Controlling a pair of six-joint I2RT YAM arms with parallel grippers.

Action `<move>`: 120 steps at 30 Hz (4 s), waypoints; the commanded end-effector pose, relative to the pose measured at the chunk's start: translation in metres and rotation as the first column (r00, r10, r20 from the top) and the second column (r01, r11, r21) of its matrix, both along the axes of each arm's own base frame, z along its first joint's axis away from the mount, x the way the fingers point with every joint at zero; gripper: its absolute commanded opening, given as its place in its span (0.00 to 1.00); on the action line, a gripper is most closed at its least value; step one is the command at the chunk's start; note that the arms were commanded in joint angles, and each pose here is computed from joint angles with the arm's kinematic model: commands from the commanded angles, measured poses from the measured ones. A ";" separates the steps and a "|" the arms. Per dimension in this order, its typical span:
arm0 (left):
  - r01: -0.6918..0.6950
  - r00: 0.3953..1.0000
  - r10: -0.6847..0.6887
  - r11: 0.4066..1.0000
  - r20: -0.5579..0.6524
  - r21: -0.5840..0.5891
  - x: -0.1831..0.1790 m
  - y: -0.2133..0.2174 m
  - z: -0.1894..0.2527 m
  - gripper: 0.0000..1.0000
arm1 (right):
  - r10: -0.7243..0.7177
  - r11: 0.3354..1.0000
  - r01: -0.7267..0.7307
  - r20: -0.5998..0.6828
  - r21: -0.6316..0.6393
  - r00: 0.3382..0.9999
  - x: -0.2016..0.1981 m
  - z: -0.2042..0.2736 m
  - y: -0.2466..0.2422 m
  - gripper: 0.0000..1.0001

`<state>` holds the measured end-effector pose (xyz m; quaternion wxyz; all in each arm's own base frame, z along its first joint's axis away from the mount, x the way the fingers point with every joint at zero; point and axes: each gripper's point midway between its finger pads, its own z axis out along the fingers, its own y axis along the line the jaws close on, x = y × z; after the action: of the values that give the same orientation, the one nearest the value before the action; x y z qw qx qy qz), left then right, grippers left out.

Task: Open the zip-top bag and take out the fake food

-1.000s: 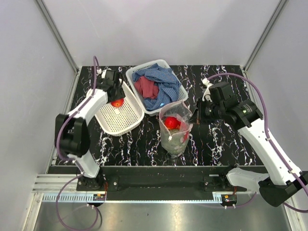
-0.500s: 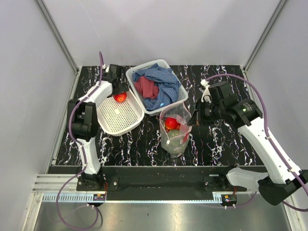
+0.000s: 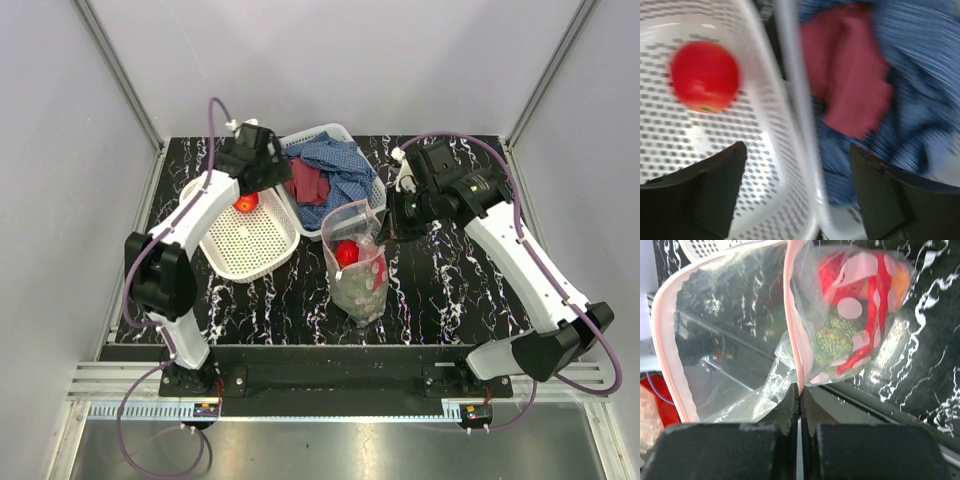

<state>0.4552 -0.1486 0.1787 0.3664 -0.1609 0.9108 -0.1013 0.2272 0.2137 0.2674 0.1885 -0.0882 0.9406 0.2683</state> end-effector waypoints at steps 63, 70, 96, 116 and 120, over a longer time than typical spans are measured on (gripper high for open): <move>0.649 0.757 -0.651 0.759 -0.053 -0.059 -0.265 -0.283 -0.010 0.37 | -0.241 0.929 0.245 -0.050 0.276 0.969 -0.081 0.022 -0.028 0.00; 0.594 0.793 -0.601 0.799 -0.103 -0.089 -0.278 -0.261 -0.037 0.39 | -0.224 0.936 0.212 0.012 0.281 0.974 -0.079 0.033 -0.031 0.00; 0.309 0.951 -0.309 0.951 -0.035 0.020 -0.220 -0.184 0.001 0.57 | -0.022 0.891 0.035 -0.035 0.453 0.999 -0.090 0.028 0.008 0.00; 0.065 0.998 -0.066 0.997 -0.025 -0.027 -0.180 -0.207 -0.042 0.74 | -0.053 0.882 0.060 -0.027 0.468 0.998 -0.096 0.043 0.002 0.00; 0.039 0.999 -0.040 0.998 -0.022 -0.039 -0.179 -0.203 -0.058 0.78 | -0.059 0.883 0.068 -0.033 0.464 0.998 -0.098 0.041 0.000 0.00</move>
<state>0.2549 -0.3599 0.1268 0.3291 -0.1033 0.9307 -0.1215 0.1439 0.2149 0.2851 0.1992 0.0095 0.8678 0.4551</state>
